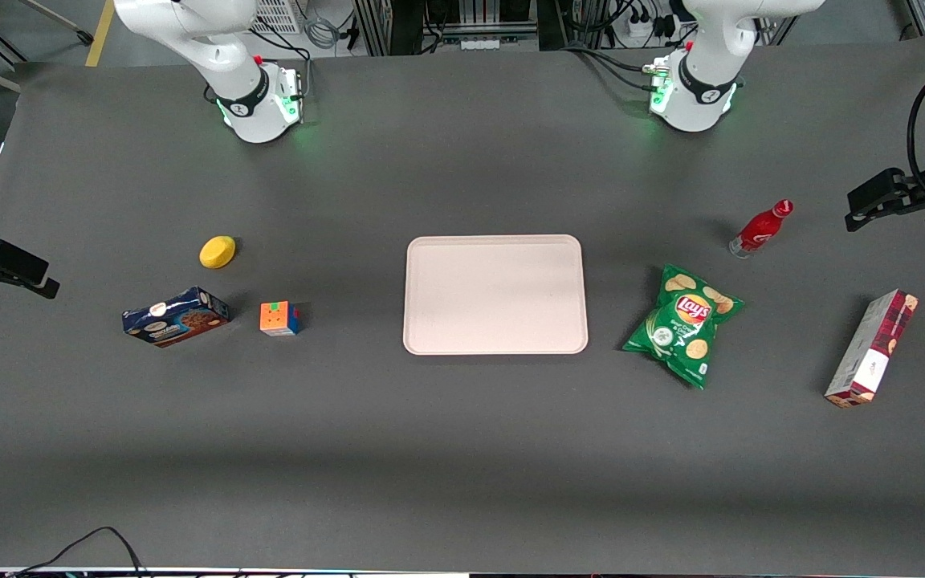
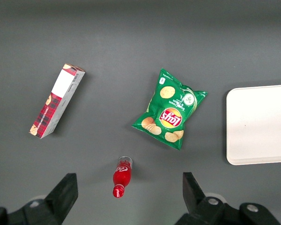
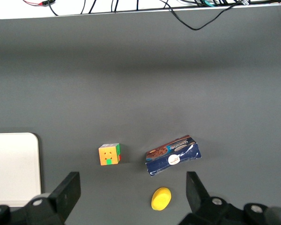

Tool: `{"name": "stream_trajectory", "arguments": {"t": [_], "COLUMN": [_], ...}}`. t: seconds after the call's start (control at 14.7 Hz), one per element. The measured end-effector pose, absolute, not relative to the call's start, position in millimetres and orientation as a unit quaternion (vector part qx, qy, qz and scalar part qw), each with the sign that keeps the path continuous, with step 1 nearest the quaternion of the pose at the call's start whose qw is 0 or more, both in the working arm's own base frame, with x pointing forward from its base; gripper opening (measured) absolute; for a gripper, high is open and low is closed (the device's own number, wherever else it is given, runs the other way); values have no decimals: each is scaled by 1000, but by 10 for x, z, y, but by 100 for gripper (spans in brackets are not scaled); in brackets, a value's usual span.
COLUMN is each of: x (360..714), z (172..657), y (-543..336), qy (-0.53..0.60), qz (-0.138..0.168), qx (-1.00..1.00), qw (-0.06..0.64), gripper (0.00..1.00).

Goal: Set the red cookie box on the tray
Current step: 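Move the left gripper down toward the red-and-white cookie box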

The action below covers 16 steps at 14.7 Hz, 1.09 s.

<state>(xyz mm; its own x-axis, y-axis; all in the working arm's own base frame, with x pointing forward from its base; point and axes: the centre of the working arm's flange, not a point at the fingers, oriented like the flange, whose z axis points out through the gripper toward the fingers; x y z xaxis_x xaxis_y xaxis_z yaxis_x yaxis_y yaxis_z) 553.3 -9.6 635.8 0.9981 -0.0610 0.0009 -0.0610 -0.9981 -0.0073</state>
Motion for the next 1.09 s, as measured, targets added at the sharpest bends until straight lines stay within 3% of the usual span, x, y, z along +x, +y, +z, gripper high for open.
{"name": "stream_trajectory", "arguments": {"t": [0.48, 0.82, 1.09], "x": [5556, 5610, 5610], "z": [6305, 5802, 5364], "y": [-47, 140, 850], "qy": [28, 64, 117], "qz": [-3, -2, -13], "qx": [-1000, -996, -991], "qw": [9, 60, 65], "gripper": [100, 100, 100]}}
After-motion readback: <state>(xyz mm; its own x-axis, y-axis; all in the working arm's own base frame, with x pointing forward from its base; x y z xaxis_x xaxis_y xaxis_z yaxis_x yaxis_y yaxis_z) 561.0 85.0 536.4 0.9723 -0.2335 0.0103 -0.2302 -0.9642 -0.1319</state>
